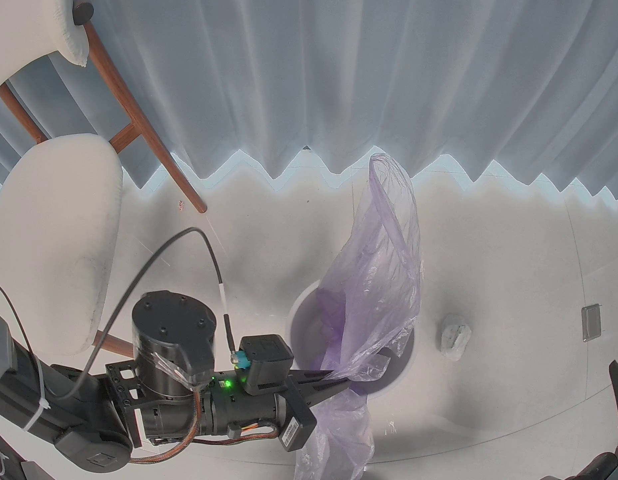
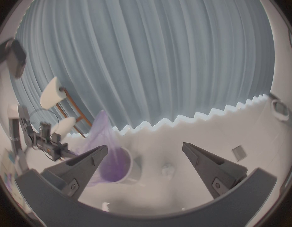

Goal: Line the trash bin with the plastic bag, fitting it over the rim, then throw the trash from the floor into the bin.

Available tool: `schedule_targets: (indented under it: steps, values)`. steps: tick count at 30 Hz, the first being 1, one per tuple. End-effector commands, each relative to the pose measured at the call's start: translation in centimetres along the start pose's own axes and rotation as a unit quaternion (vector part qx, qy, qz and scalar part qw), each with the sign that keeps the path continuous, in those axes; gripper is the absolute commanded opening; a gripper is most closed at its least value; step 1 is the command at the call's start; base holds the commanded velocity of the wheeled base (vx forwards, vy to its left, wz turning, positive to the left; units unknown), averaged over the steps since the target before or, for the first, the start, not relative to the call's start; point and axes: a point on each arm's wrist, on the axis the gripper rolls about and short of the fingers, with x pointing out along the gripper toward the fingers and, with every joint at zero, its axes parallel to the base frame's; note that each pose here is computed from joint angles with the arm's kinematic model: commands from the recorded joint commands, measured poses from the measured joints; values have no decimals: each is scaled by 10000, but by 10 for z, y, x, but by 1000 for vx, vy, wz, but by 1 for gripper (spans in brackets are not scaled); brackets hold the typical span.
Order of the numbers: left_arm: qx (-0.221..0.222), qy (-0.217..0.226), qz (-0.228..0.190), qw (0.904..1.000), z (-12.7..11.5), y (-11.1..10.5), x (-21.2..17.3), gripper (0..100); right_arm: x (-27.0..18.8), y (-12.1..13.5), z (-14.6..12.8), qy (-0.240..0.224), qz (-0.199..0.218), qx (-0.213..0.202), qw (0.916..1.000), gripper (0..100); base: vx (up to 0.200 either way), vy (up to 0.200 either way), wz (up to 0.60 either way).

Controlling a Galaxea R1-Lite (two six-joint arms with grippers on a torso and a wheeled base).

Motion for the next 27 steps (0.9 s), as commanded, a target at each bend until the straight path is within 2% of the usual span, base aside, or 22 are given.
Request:
schedule_targets:
  steps: [1,3,4,6,8,16,27]
  values:
    - [10,-70,17,10000,-1,-1,-13,0,83,28,59,1689,1007,1316,9716,100,0,0,0]
    - [12,-70,2,10000,-1,-2,-12,0,103,34,60,2004,986,1341,9655,100,0,0,0]
    - [12,-70,2,10000,-1,-2,-12,0,103,34,60,2004,986,1341,9655,100,0,0,0]
    - [35,-62,-65,10000,-1,-4,-10,0,131,43,61,2217,1076,1319,9601,100,0,0,0]
    - [51,-47,-110,9999,-1,-6,-9,0,151,48,60,2281,1147,1286,9583,100,0,0,0]
    - [163,78,-162,9997,-7,-7,-3,0,205,60,46,2195,1255,879,9635,100,0,0,0]
    - [169,115,-186,9996,-8,-8,-1,0,240,86,54,2041,1609,813,9622,100,0,0,0]
